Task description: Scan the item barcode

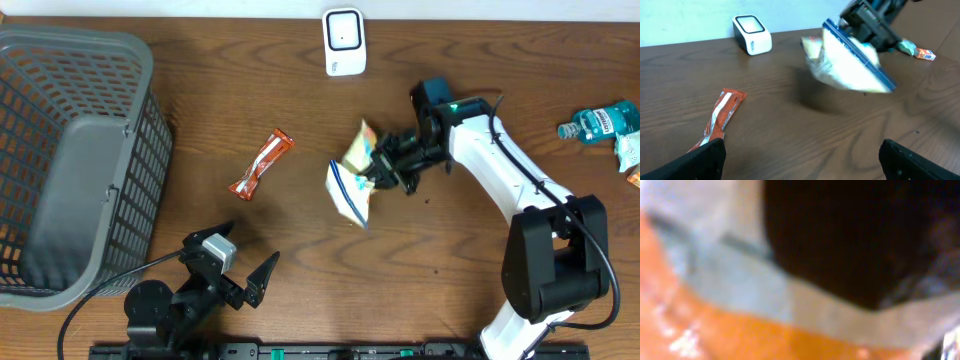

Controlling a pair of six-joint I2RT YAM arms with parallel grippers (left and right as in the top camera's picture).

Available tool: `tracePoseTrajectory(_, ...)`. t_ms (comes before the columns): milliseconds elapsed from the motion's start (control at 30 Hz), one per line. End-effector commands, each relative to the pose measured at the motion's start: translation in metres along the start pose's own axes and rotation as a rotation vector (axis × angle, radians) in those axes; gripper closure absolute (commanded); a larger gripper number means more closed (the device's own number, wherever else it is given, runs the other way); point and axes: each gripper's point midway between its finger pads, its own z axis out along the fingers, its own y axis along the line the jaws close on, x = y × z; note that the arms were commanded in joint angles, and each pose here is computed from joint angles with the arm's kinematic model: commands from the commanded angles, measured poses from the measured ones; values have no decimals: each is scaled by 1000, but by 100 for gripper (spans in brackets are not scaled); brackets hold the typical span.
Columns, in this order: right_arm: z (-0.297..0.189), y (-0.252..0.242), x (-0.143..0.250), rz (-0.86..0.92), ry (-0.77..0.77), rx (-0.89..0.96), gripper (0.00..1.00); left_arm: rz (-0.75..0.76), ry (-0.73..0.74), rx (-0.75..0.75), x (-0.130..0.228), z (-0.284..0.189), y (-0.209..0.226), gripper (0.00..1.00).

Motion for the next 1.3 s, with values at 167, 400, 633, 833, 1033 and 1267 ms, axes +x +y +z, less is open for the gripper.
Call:
tracePoseTrajectory(167, 6, -14, -38, -620, -241, 276, 62, 21, -3, 2, 0, 0, -1, 2)
tracePoseTrajectory(400, -10, 11, -37, -674, -308, 267, 50, 20, -3, 2, 0, 0, -1, 2)
tracePoseTrajectory(633, -32, 39, -38, -818, -546, 513, 6, 20, -3, 2, 0, 0, -1, 2)
tracePoseTrajectory(833, -21, 59, -23, -813, -799, 663, 10, 20, -3, 2, 0, 0, -1, 2)
tracePoseTrajectory(1033, 16, 42, -47, -691, -827, 717, 20, 21, -3, 2, 0, 0, -1, 2)
tracePoseTrajectory(1267, 64, 9, -73, -610, -756, 827, 25, 21, -3, 2, 0, 0, -1, 2)
